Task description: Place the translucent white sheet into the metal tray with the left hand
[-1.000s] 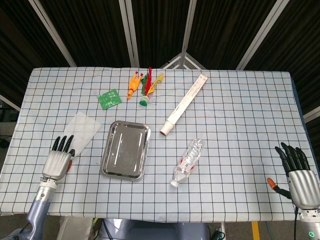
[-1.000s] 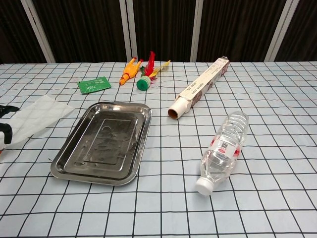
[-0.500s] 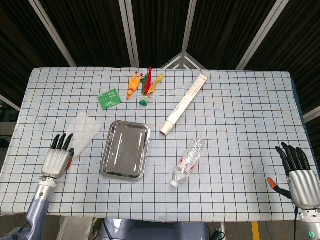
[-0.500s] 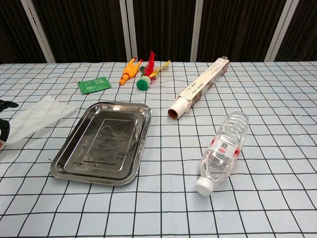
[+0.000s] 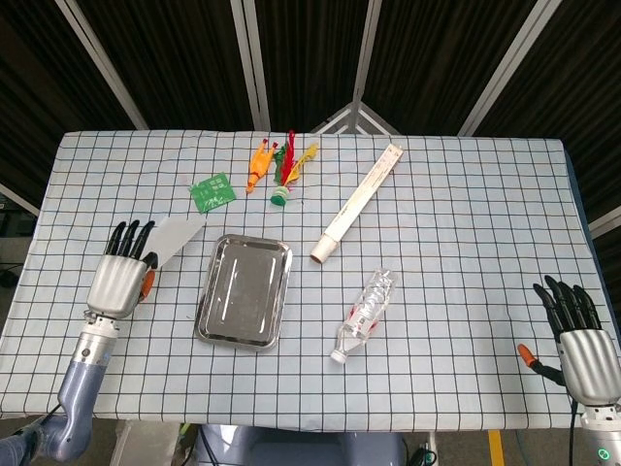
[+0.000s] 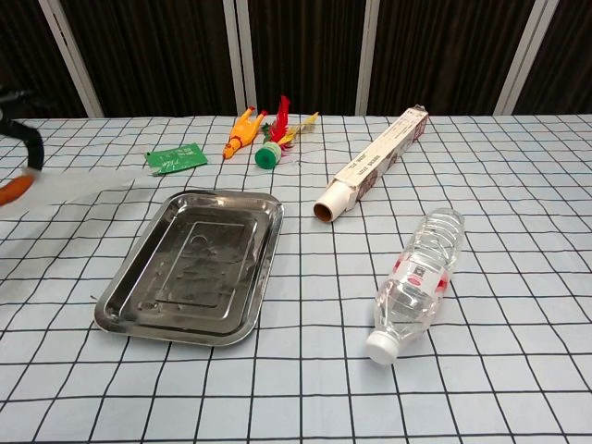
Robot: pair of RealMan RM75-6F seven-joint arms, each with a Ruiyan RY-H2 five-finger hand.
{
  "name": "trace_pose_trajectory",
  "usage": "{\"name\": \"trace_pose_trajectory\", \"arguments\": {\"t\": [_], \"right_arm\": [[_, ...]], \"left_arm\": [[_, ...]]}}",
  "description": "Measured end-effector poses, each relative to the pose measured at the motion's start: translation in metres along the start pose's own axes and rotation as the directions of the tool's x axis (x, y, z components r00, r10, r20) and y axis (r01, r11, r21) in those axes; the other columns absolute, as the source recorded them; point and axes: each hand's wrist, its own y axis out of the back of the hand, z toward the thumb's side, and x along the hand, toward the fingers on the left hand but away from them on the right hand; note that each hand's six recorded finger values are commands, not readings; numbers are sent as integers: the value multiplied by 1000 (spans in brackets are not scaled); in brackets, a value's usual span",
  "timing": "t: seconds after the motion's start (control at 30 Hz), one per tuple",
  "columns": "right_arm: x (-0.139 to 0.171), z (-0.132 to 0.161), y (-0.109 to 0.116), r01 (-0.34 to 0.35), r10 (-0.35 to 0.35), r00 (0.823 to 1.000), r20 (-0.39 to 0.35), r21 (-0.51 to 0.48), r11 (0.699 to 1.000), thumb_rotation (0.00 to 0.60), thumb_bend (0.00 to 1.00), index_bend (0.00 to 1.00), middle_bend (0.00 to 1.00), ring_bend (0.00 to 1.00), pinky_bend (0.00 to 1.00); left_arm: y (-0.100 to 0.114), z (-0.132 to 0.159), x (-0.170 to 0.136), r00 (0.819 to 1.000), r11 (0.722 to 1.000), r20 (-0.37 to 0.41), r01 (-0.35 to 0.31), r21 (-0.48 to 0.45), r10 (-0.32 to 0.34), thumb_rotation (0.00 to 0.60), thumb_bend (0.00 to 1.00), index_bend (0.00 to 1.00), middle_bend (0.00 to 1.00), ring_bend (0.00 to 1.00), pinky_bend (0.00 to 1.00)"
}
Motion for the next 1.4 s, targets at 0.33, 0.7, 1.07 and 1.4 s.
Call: {"name": "trace_pose_trajectory", "arguments": {"t": [0.33, 0.7, 1.07, 1.4], "right_arm": [[1, 1, 1, 2, -2, 1000, -4, -6, 1000, 600, 290, 0, 0, 0, 0], [2, -2, 3, 6, -6, 1000, 3, -18, 1000, 600, 291, 0, 0, 0, 0], [2, 0, 1, -1, 1, 1000, 3, -17, 1000, 600, 290, 0, 0, 0, 0], [1, 1, 1, -2, 2, 1000, 0, -18, 1000, 600, 291, 0, 0, 0, 0]], "left_arm": [[87, 65, 32, 982, 986, 108, -146, -82, 154, 600, 497, 584, 52, 0, 10], [59, 112, -5, 973, 999, 226, -42, -2, 41, 600, 513, 603, 64, 0, 10], [40, 79, -11, 989, 994, 144, 22, 108, -38, 600, 523, 611, 75, 0, 10], [36, 51, -4, 995, 978, 46, 73, 198, -84, 600, 523, 612, 83, 0, 10]]}}
